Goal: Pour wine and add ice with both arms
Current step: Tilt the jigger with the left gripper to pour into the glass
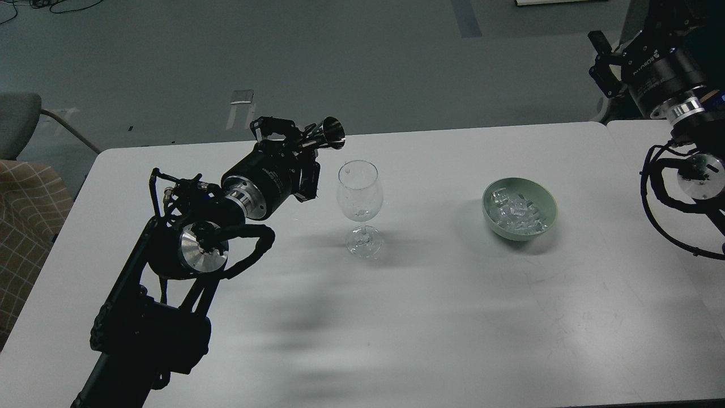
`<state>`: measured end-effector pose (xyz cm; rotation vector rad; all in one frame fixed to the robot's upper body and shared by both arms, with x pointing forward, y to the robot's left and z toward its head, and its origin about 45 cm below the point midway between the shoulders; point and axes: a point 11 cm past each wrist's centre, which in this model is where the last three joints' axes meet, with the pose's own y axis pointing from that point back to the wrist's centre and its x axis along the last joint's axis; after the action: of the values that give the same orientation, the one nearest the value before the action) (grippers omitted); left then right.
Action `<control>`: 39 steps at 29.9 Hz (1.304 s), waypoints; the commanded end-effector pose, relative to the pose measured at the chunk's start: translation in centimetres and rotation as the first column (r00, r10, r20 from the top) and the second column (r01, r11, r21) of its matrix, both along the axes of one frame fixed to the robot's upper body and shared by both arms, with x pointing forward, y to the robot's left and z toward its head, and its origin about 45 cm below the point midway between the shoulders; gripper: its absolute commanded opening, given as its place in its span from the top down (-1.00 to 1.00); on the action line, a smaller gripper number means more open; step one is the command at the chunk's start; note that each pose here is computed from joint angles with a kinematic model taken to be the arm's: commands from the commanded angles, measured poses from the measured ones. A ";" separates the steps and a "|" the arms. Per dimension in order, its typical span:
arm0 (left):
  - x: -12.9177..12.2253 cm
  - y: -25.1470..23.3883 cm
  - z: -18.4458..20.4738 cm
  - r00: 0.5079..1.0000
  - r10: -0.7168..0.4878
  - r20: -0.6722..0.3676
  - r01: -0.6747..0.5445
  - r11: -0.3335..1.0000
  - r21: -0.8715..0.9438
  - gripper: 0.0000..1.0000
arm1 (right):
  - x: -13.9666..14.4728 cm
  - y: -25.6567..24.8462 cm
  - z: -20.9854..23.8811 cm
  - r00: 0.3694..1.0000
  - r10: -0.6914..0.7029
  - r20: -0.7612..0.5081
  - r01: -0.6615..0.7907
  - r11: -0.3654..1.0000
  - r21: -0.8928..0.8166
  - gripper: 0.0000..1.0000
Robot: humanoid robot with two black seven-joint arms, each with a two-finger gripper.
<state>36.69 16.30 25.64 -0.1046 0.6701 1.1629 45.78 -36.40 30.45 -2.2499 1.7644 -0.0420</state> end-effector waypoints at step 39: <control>-0.4 -0.8 -1.0 0.996 -0.010 0.087 -0.013 0.967 0.253 1.00 | -0.2 0.0 -0.4 1.000 0.000 -0.008 0.000 1.000 0.001 -1.00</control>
<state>36.21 15.42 24.59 0.0496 0.4622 1.2212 45.62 -36.37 30.04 -2.2529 1.7668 -0.0312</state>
